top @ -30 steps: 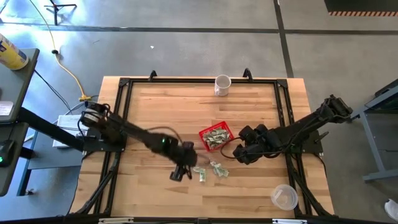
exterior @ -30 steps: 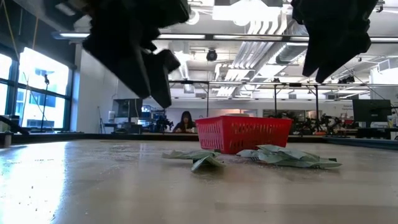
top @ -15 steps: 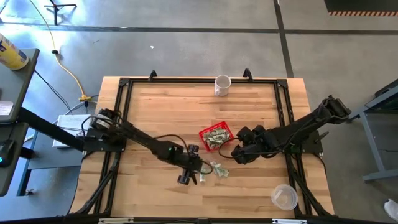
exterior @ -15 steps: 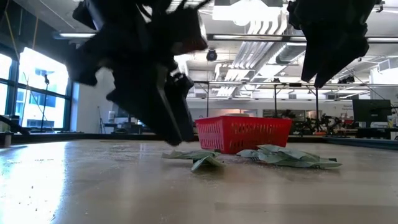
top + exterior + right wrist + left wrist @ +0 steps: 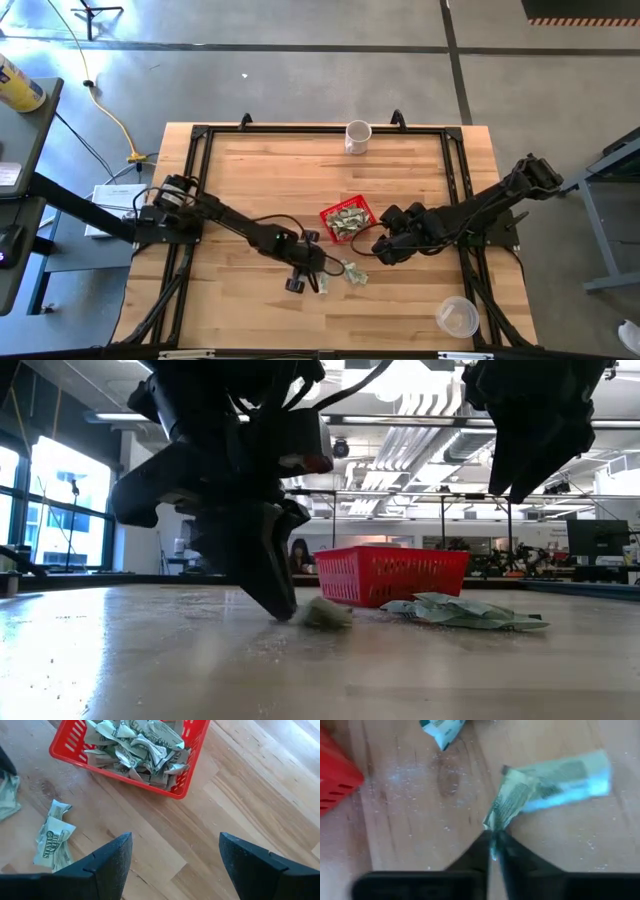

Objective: Pick and place items into bin
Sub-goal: Put the white stevia packet into the red bin

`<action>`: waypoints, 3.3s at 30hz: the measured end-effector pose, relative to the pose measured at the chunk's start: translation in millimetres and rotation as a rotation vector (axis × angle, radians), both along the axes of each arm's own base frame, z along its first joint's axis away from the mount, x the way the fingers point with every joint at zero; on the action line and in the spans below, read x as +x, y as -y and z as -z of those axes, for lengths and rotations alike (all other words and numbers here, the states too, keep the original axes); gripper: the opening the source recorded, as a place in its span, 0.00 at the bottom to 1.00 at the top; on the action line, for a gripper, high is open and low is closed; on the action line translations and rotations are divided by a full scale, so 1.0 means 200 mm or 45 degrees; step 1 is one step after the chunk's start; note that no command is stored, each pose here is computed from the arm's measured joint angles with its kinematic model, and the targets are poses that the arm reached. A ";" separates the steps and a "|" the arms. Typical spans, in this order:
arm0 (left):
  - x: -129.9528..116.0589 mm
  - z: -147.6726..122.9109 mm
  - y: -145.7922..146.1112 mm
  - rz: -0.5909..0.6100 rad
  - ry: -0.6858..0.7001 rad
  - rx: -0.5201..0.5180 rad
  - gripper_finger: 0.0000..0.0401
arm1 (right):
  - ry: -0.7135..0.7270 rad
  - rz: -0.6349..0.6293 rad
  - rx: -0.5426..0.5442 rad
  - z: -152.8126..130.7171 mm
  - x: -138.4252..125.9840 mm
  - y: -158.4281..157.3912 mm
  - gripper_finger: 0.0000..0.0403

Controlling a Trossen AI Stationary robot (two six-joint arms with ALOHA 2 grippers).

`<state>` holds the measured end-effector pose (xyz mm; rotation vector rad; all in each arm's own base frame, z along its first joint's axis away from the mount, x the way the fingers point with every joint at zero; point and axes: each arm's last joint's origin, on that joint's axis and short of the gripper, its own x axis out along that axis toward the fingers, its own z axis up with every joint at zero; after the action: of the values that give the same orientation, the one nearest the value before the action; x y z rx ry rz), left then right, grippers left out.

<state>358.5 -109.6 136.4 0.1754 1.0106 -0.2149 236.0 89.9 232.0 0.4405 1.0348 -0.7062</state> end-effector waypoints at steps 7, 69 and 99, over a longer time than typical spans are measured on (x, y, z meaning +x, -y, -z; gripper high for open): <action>0.03 -0.15 -0.03 -0.041 0.019 0.054 0.09 | -0.021 -0.004 -0.008 0.00 -0.01 0.00 0.71; -0.40 -0.26 0.26 -0.697 -0.187 -0.188 0.49 | 0.210 -0.279 0.203 0.48 0.35 -0.42 0.71; -0.42 -0.26 0.28 -0.700 -0.125 -0.126 0.47 | 0.086 -0.403 0.077 0.07 0.42 -0.32 0.02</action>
<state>275.2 -165.7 188.9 -0.2062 1.1057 0.2298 320.0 154.6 217.5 0.3397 1.0350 -0.3761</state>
